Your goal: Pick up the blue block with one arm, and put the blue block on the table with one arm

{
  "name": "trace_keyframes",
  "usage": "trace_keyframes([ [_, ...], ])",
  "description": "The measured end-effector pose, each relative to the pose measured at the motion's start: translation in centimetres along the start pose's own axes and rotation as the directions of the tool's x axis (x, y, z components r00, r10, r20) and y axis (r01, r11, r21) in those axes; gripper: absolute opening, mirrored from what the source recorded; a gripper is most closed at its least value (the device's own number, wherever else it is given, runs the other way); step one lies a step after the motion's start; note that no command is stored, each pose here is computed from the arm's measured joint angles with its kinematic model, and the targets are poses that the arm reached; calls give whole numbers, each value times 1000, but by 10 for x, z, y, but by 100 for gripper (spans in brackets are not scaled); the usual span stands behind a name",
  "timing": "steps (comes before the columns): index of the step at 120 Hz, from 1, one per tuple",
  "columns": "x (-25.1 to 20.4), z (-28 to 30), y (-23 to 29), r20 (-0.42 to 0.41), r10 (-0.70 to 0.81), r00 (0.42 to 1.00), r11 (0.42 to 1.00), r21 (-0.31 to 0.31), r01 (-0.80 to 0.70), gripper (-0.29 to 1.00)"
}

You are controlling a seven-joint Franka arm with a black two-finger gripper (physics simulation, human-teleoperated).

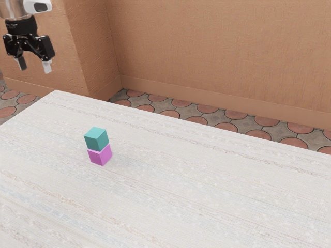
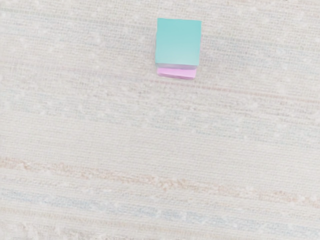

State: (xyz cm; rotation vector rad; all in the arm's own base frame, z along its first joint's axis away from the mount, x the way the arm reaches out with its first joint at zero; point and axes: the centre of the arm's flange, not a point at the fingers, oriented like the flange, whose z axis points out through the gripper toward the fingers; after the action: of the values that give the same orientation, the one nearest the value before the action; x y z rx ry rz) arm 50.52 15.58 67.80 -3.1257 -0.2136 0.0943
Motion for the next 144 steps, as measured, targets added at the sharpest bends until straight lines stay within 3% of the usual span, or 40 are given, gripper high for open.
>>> trace_keyframes([
  [17,-15,-3,-61,-4,-101,995,995,-7,101,70],
  [27,-56,-95,-79,-190,-131,973,989,50,142,70],
  [36,-59,-128,-31,-245,-30,969,992,110,59,70],
  [47,-52,-139,77,-254,194,948,976,152,-159,70],
  [54,-54,-141,116,-251,274,928,957,167,-237,70],
  [63,-53,-140,118,-248,279,928,955,176,-240,70],
  [81,-45,-131,68,-235,178,956,974,178,-138,70],
  [90,-27,-99,56,-170,140,975,981,154,-114,70],
  [100,-9,-2,56,-15,156,988,986,66,-155,70],
  [107,-28,57,47,68,165,984,986,-7,-164,70],
  [117,-81,77,-12,61,58,996,995,-81,-53,70],
  [122,-99,81,-36,57,-3,998,996,-91,8,70],
  [132,-121,157,-65,121,-55,991,994,-92,66,70],
  [144,-131,220,-73,113,-40,993,998,-46,46,70],
])
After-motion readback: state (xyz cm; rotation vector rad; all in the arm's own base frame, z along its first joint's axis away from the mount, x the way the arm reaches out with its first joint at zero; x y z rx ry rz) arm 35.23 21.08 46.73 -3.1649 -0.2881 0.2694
